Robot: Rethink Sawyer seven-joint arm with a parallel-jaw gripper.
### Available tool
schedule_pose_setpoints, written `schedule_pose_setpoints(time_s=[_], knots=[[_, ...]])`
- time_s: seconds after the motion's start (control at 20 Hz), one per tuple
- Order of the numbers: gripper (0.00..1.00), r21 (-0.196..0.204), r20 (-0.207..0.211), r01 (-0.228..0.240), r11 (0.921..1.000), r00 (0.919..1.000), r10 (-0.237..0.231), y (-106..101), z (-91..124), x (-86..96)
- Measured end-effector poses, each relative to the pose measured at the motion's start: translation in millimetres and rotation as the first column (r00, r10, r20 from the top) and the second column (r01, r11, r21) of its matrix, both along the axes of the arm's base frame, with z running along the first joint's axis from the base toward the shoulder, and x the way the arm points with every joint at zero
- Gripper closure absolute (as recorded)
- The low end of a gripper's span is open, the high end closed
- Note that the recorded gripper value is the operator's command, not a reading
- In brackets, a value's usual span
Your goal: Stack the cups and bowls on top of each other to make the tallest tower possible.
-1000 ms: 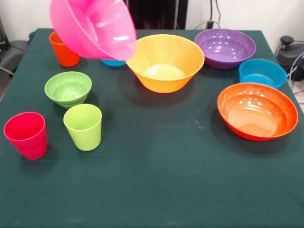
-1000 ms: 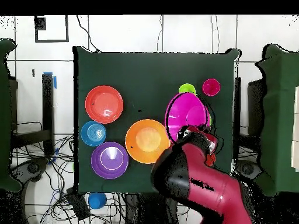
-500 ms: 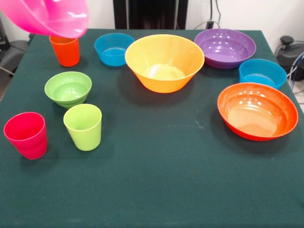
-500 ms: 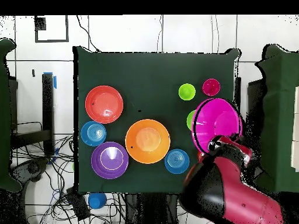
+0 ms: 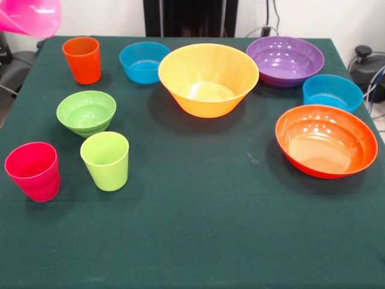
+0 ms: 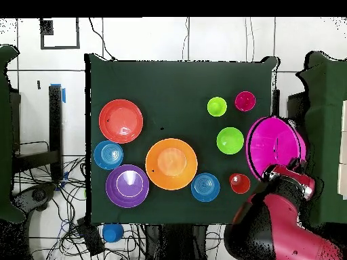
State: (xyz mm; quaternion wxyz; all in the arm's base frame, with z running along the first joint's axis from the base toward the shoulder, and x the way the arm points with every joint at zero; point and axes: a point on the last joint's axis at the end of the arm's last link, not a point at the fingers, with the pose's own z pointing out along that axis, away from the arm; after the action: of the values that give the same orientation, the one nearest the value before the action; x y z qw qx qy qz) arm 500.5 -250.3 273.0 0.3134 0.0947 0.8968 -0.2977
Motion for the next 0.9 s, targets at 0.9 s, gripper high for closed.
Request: schedule_pose_setpoints(time_s=[0.9], knots=[[1.0, -0.166, 0.21, -0.193, 0.967, 0.9512, 0.226, -47.2, -59.5, -25.3]])
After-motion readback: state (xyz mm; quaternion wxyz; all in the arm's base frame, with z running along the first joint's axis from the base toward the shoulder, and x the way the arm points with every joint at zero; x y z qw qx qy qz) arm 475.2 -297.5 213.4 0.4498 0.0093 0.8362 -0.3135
